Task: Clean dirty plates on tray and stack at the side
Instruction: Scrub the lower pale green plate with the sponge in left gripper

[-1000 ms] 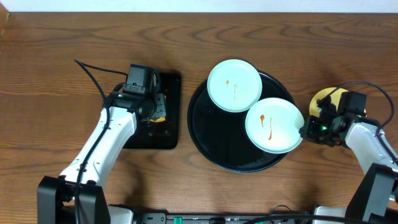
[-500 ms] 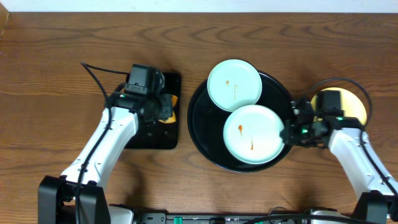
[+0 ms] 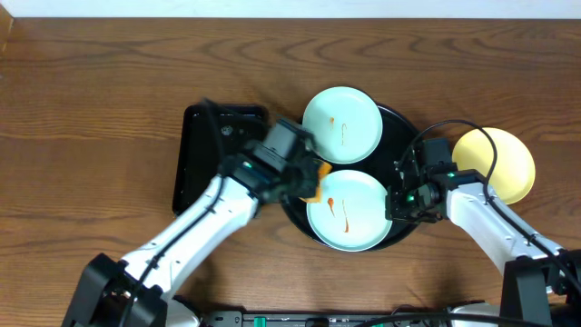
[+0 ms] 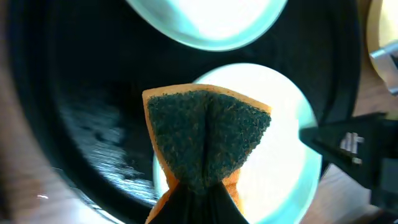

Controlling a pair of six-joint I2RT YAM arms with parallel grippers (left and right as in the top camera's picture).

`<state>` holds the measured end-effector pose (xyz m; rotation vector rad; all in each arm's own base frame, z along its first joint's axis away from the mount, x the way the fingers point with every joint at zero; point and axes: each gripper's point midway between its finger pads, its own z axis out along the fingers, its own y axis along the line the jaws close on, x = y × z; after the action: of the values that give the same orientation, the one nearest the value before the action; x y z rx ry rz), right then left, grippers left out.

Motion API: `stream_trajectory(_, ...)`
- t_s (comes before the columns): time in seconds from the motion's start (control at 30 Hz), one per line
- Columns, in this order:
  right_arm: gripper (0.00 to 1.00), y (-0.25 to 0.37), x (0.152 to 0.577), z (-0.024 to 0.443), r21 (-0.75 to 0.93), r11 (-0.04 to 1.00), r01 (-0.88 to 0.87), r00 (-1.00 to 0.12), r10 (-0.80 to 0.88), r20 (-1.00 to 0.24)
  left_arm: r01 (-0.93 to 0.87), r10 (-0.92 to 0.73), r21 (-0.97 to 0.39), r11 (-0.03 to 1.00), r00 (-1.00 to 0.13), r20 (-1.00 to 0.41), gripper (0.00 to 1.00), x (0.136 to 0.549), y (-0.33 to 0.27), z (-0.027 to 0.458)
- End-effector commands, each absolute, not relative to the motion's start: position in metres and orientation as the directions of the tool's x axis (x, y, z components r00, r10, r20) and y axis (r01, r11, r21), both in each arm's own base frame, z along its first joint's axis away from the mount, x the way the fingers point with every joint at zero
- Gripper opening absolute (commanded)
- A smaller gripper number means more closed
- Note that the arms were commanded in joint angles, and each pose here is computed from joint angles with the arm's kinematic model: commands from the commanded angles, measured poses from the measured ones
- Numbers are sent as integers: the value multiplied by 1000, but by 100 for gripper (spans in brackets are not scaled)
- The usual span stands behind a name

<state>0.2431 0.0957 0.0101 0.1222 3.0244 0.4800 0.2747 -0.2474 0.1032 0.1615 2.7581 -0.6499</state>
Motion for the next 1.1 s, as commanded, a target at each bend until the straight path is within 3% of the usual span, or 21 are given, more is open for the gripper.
stream_trajectory(0.0,1,96,240,6,293,951,95,-993,113,-44,16,-106,-415,910,-957,-270,7,269,-259,94)
stream_trajectory(0.2,1,96,239,6,290,952,96,-993,113,-42,-83,-187,-462,883,-965,-184,8,254,-295,73)
stream_trajectory(0.43,1,96,239,6,290,952,97,-993,113,-40,-22,-92,-486,874,-988,-120,8,230,-331,45)
stream_trajectory(0.57,1,96,239,6,290,952,96,-993,113,-40,11,-41,-413,911,-992,-117,8,221,-325,22)
stream_trajectory(0.73,1,96,238,6,289,952,97,-993,113,-37,10,-43,-198,980,-964,-261,8,253,-275,10)
stream_trajectory(0.83,1,96,238,6,289,952,97,-993,113,-37,7,-38,-135,991,-943,-330,7,276,-254,14)
stream_trajectory(0.93,1,96,237,6,291,952,98,-993,112,-33,-52,-100,-143,988,-932,-347,7,295,-237,20)
stream_trajectory(1.07,1,96,236,6,290,952,99,-993,112,-30,42,-36,-231,972,-945,-324,7,299,-243,38)
